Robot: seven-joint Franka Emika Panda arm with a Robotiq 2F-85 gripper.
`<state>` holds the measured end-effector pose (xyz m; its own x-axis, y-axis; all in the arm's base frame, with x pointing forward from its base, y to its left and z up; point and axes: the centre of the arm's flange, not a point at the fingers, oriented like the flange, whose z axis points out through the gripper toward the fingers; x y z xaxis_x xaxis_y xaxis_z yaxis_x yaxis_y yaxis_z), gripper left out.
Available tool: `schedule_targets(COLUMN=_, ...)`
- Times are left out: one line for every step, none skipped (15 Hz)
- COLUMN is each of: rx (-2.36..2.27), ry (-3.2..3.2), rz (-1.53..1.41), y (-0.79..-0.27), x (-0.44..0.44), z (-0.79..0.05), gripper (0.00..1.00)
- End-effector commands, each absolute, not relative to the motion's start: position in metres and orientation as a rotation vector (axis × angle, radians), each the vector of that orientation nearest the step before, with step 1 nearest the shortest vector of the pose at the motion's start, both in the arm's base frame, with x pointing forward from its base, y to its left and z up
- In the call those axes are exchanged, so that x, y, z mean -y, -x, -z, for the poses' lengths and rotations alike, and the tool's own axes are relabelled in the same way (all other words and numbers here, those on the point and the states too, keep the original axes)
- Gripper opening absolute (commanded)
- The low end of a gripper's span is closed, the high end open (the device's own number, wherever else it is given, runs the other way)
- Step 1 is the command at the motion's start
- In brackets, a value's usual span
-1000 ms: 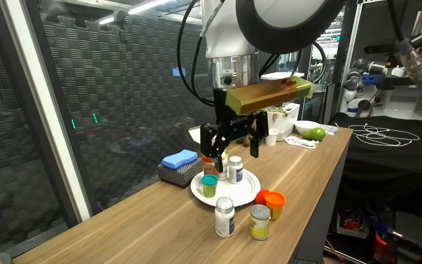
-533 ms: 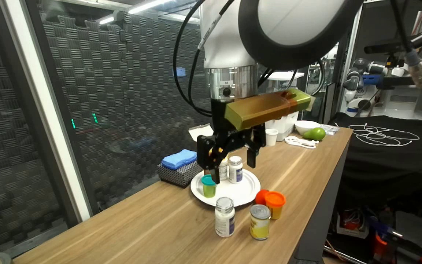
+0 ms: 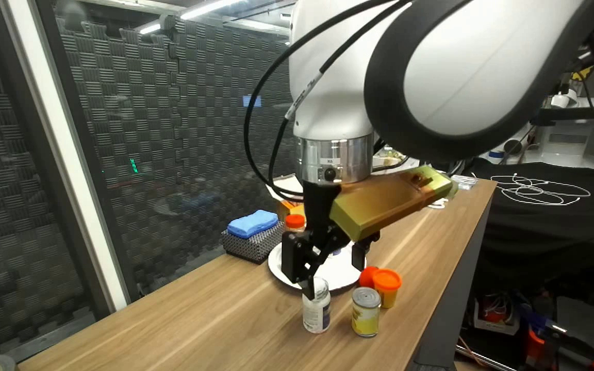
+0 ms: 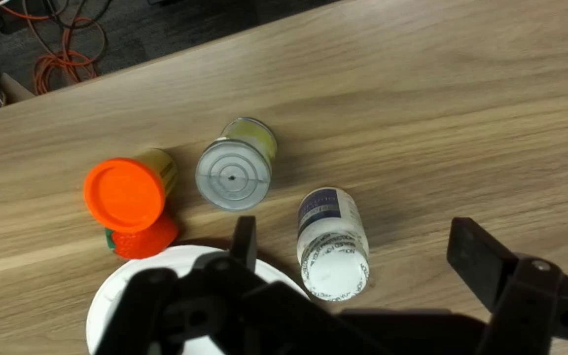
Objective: Put the bottles on the tray
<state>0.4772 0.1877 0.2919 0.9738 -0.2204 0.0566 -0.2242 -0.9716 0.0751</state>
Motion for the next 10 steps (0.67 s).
schedule_targets(rx=0.327, ry=-3.036, rz=-0.143, y=-0.488, x=-0.197, z=-0.267, gripper=1.0)
schedule_targets(rx=0.319, ry=-3.036, rz=-0.143, y=-0.491, x=-0.198, z=-0.26, gripper=1.0)
schedule_targets(rx=0.315, ry=-3.032, rz=-0.138, y=-0.494, x=-0.197, z=-0.252, gripper=1.0)
schedule_targets(rx=0.315, ry=-3.032, rz=-0.136, y=-0.497, x=-0.197, z=-0.245, gripper=1.0)
schedule_targets(rx=0.325, ry=-3.031, rz=-0.14, y=-0.502, x=-0.197, z=-0.24, gripper=1.0)
schedule_targets(rx=0.328, ry=-3.034, rz=-0.148, y=-0.506, x=-0.196, z=-0.236, gripper=1.0)
schedule_targets(rx=0.339, ry=-3.031, rz=-0.155, y=-0.511, x=-0.195, z=-0.233, gripper=1.0)
schedule_targets(rx=0.349, ry=-3.029, rz=-0.163, y=-0.517, x=-0.194, z=-0.232, gripper=1.0)
schedule_targets(rx=0.357, ry=-3.028, rz=-0.17, y=-0.521, x=-0.192, z=-0.231, gripper=1.0)
schedule_targets(rx=0.368, ry=-3.027, rz=-0.179, y=-0.525, x=-0.191, z=-0.232, gripper=1.0)
